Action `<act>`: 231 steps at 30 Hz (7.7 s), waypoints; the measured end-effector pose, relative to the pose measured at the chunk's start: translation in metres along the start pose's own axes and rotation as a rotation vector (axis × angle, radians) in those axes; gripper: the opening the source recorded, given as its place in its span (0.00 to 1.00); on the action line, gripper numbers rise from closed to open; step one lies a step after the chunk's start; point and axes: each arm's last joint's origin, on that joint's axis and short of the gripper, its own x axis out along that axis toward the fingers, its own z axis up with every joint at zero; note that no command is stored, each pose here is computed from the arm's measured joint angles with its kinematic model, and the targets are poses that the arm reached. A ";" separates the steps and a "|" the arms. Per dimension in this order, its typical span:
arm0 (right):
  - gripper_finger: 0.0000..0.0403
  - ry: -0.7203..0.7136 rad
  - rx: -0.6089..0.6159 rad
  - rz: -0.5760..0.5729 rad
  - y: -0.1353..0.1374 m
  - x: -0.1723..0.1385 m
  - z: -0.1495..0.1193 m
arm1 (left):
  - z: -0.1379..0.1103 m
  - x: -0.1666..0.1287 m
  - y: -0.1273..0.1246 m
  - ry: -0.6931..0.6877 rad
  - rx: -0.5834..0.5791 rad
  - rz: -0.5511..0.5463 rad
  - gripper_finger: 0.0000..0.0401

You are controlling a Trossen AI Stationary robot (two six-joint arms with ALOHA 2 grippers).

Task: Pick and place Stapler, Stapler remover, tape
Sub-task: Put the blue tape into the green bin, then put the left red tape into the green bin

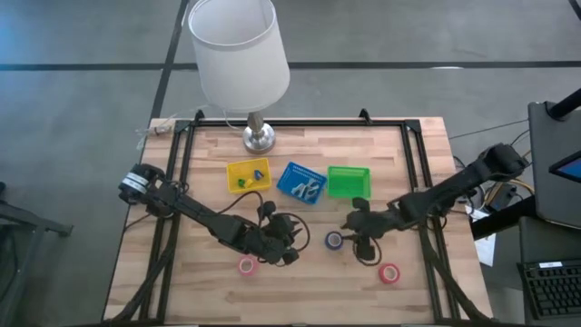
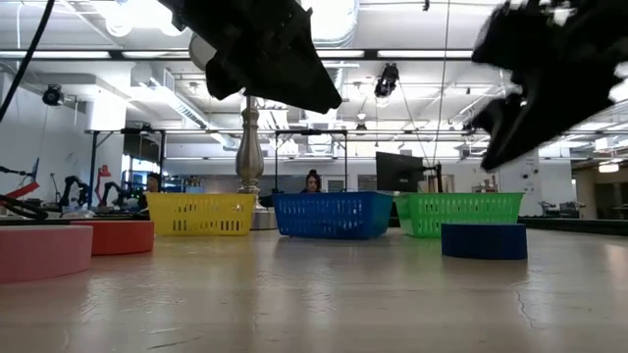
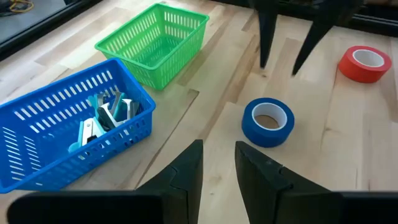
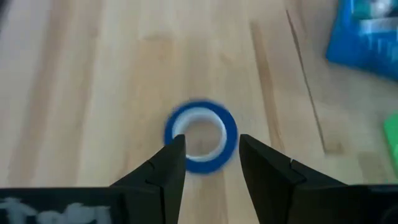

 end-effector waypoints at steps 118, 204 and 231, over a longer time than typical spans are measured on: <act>0.36 0.041 0.140 -0.482 -0.063 -0.028 0.031 | -0.030 -0.015 -0.008 0.102 -0.142 -0.056 0.24; 0.35 0.043 0.137 -0.483 -0.063 -0.028 0.030 | -0.079 -0.036 0.033 0.608 -0.511 0.377 0.38; 0.35 0.039 0.138 -0.482 -0.063 -0.027 0.031 | -0.082 -0.025 0.028 0.477 -0.412 0.270 0.11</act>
